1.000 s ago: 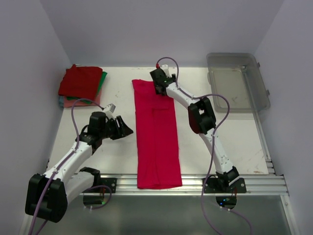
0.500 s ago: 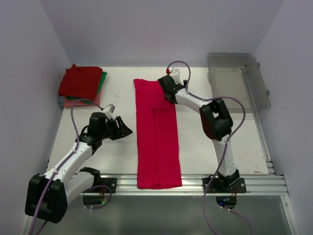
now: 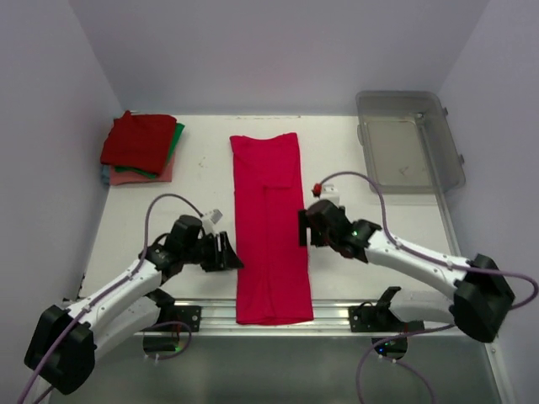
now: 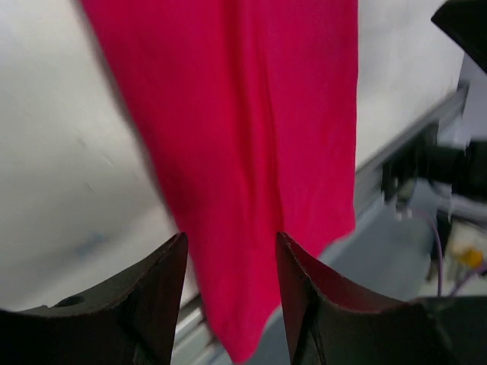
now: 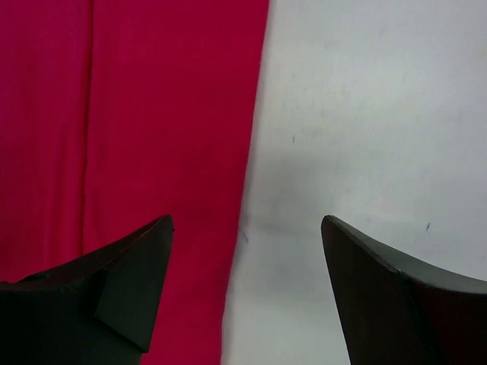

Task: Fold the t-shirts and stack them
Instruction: Fold the tshirt

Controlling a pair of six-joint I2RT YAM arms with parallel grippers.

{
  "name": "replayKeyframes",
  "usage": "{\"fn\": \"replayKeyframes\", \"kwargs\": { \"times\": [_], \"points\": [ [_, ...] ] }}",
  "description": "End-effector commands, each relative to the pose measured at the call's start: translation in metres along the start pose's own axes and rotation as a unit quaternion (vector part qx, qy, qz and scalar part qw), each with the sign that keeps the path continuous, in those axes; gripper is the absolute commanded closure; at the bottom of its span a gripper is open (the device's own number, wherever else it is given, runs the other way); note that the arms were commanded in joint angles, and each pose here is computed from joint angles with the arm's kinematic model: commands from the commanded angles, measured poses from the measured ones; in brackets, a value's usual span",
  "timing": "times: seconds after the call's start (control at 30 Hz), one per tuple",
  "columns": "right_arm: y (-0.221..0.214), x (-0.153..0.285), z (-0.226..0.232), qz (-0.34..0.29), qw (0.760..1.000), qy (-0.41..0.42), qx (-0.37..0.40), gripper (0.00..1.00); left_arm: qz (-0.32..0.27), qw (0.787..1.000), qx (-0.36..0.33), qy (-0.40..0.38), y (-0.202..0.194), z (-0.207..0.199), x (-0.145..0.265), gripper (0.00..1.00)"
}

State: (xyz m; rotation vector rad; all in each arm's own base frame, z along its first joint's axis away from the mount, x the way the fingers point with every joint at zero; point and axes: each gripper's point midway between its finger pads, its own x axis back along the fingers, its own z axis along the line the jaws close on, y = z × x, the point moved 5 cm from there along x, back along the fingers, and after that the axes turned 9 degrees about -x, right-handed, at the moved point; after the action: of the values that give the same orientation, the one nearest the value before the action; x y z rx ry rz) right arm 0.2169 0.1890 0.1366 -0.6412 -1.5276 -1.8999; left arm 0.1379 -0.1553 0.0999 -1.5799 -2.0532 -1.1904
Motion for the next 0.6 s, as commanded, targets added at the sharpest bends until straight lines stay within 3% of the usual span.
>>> {"fn": "replayKeyframes", "kwargs": {
  "times": [0.0, 0.2, 0.37, 0.57],
  "points": [
    [-0.067, 0.044, -0.007, 0.099, 0.988, 0.072, -0.094, 0.19, 0.1, 0.987, 0.069, -0.108, -0.057, -0.029, 0.01, 0.47],
    [-0.098, 0.111, -0.031, 0.166, 0.963, 0.131, -0.166, 0.25, 0.137, 0.975, 0.1, -0.141, -0.09, -0.044, 0.044, 0.45],
    [-0.13, 0.118, -0.038, 0.258, 0.942, 0.116, -0.183, 0.25, 0.196, 0.965, 0.147, -0.089, -0.12, -0.023, 0.05, 0.46],
    [-0.162, 0.113, -0.037, 0.338, 0.921, 0.096, -0.166, 0.25, 0.248, 0.959, 0.127, -0.053, -0.132, -0.01, 0.044, 0.46]
  ]
}}
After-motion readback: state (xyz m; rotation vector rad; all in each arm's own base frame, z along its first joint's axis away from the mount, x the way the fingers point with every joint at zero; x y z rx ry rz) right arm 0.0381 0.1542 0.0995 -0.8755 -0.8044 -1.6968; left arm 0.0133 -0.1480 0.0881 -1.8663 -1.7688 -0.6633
